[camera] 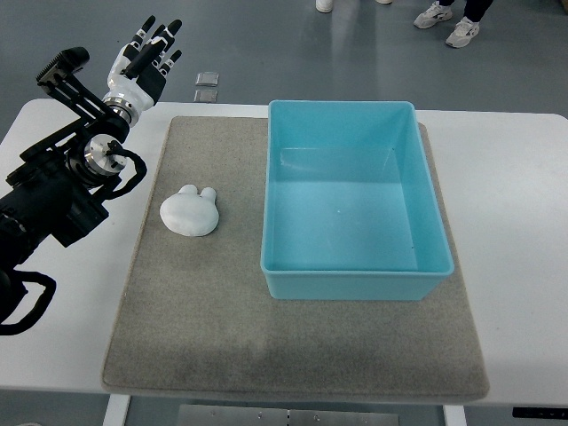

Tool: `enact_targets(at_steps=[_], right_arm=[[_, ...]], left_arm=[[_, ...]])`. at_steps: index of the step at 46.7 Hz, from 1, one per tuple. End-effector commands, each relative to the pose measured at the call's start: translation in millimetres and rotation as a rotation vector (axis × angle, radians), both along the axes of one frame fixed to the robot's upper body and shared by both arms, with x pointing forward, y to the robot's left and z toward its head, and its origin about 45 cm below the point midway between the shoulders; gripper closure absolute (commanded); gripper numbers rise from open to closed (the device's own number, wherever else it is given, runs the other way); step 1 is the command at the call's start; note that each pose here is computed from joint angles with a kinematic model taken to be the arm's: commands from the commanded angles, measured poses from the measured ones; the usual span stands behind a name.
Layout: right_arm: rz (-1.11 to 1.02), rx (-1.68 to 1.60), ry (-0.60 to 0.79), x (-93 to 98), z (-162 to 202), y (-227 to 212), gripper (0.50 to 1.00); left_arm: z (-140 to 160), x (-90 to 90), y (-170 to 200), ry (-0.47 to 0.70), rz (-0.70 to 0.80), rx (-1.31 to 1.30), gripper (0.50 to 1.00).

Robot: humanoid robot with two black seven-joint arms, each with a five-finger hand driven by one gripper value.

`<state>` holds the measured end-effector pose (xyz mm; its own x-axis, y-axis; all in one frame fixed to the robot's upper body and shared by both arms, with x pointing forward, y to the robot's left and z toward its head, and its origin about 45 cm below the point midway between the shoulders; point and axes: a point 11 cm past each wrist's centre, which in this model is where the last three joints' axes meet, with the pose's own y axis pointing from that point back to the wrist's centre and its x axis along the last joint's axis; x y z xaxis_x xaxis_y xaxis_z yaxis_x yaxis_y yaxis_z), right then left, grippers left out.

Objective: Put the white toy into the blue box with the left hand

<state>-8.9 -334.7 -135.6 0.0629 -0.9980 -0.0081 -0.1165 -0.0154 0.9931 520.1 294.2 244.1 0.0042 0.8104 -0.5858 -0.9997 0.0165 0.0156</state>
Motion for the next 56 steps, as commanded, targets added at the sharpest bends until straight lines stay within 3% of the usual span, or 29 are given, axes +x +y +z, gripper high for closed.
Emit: enact_targets(at_steps=[1,36,56], right_arm=[[-0.001,-0.001,0.0,-0.1,0,0,0.564],[0.001,0.001,0.001,-0.1,0,0,0.564],[0.001,0.001,0.001,-0.1,0,0,0.564]], left_arm=[[0,0.0,-1,-0.001,-0.002,-0.003,0.51],[3,0.2,6,-0.002,-0.004,0.017,0.51],[11,0.5,13,-0.009,-0.057,0.237,0.516]])
